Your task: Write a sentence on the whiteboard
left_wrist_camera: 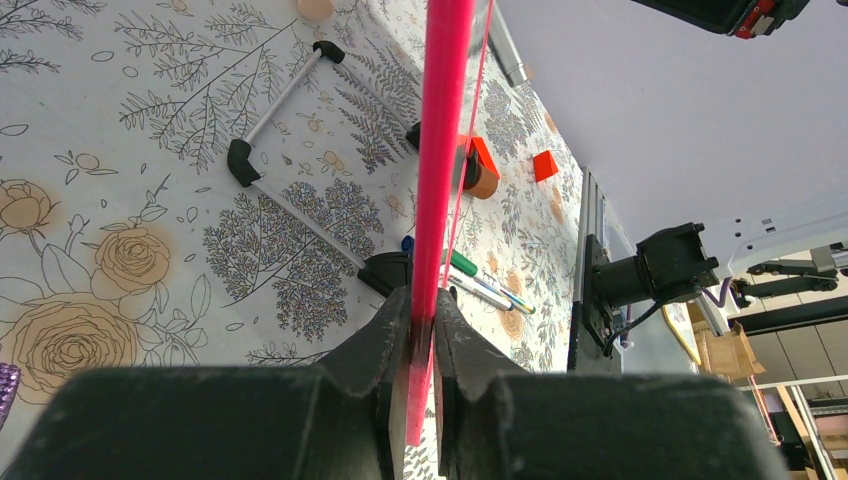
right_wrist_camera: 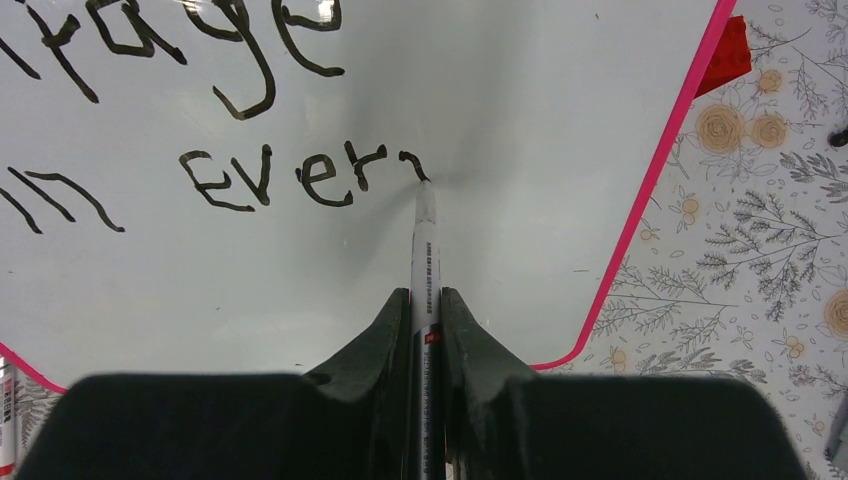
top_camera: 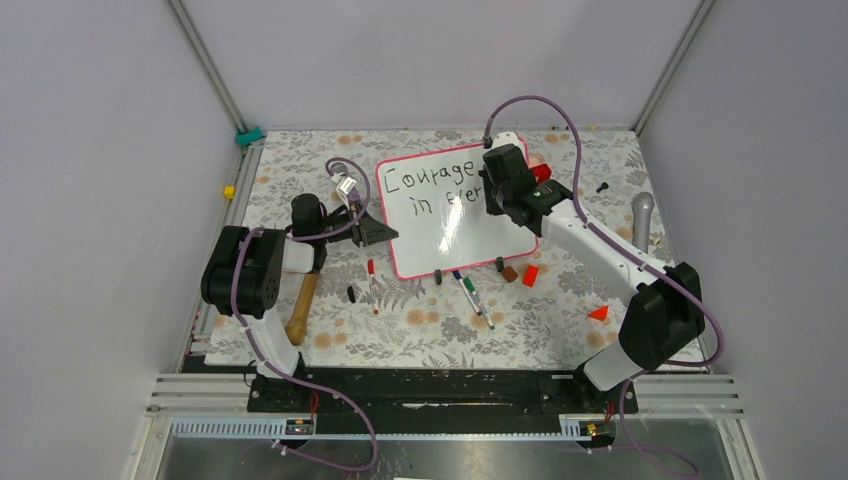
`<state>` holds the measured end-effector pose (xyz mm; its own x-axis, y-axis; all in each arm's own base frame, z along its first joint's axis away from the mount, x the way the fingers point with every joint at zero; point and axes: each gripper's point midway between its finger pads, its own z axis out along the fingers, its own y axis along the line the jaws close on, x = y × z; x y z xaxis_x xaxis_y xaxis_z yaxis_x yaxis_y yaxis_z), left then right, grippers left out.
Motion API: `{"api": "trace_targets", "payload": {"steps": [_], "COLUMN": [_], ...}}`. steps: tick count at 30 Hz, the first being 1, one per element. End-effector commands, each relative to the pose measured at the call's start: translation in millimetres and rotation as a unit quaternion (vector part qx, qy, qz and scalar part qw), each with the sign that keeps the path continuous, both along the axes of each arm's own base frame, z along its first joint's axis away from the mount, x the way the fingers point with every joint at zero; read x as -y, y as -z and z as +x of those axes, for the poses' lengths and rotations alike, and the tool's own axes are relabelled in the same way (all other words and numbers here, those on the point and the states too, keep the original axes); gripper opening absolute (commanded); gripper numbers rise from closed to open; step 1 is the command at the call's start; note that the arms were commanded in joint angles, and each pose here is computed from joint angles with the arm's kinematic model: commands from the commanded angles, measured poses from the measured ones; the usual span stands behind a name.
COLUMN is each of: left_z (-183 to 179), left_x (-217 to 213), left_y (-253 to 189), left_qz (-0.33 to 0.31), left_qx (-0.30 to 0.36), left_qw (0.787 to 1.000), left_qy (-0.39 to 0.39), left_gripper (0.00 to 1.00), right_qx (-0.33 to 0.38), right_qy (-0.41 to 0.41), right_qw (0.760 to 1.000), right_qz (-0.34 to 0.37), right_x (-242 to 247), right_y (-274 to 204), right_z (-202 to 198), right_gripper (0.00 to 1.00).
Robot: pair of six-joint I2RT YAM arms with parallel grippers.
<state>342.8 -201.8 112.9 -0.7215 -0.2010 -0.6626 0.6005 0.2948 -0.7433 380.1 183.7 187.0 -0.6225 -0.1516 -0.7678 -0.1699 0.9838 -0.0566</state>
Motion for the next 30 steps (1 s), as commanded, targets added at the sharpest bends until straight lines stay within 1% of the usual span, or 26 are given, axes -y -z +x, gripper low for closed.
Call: {"api": "trace_targets", "payload": {"steps": [1, 30], "left_z": [7, 7], "left_x": [-8, -8], "left_y": [0, 0], "left_qz": [-0.001, -0.001], "left_qx": [0.012, 0.012], "left_qw": [1.0, 1.0], "left_qy": [-0.017, -0.017], "left_gripper": [0.0, 0.0], "right_qx": [0.009, 0.022], "right_qy": [0.005, 0.015], "right_qw": [1.0, 1.0], "right_qz": [-0.004, -0.017], "right_x": [5, 2], "right_y": [-11, -23], "right_z": [0, 19], "right_gripper": [0.0, 0.0]}}
